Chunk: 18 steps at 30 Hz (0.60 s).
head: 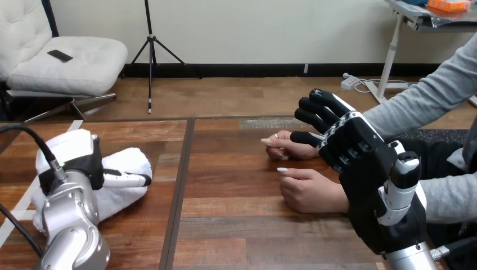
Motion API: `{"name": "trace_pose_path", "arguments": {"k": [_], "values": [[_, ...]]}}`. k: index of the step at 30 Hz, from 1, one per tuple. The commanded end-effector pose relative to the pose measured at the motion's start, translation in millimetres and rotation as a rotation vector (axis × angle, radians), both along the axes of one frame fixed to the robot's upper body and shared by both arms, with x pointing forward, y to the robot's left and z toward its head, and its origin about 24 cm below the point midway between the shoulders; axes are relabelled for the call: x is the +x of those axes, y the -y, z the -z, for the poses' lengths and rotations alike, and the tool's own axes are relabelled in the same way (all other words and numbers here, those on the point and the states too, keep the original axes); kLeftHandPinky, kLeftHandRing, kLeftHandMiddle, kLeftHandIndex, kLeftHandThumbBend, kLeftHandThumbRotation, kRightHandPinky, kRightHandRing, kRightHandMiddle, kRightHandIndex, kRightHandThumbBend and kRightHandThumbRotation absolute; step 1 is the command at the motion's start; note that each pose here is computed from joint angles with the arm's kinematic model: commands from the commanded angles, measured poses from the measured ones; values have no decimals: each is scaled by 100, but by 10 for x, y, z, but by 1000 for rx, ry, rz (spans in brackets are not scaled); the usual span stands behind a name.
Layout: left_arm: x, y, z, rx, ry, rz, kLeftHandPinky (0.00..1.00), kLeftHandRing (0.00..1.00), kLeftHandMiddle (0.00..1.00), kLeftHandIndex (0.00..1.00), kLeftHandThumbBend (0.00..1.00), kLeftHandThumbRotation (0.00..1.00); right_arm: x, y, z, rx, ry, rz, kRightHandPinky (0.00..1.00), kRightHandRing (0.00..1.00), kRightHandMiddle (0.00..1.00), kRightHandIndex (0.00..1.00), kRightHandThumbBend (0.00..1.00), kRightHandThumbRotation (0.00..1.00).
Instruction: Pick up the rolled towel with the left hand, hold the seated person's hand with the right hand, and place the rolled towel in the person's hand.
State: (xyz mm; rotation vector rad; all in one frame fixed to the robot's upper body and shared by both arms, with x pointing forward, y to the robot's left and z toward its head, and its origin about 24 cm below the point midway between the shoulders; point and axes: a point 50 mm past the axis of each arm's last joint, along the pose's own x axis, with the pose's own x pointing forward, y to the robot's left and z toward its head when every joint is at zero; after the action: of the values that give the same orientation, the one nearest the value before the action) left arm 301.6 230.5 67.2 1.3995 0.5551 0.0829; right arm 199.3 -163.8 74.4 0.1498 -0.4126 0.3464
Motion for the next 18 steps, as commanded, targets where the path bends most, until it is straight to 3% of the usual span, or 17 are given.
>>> {"name": "trace_pose_path", "arguments": {"k": [1,18], "values": [[81,51,-83,35,52,8,94,96,96,92,100,61,49,-5,-162,13,84,-3,77,87,86,85,100,100],[68,50,-3,63,37,-6,98,99,98,95,99,55,39,3,-165,16,86,-4,77,87,86,85,100,100]]}}
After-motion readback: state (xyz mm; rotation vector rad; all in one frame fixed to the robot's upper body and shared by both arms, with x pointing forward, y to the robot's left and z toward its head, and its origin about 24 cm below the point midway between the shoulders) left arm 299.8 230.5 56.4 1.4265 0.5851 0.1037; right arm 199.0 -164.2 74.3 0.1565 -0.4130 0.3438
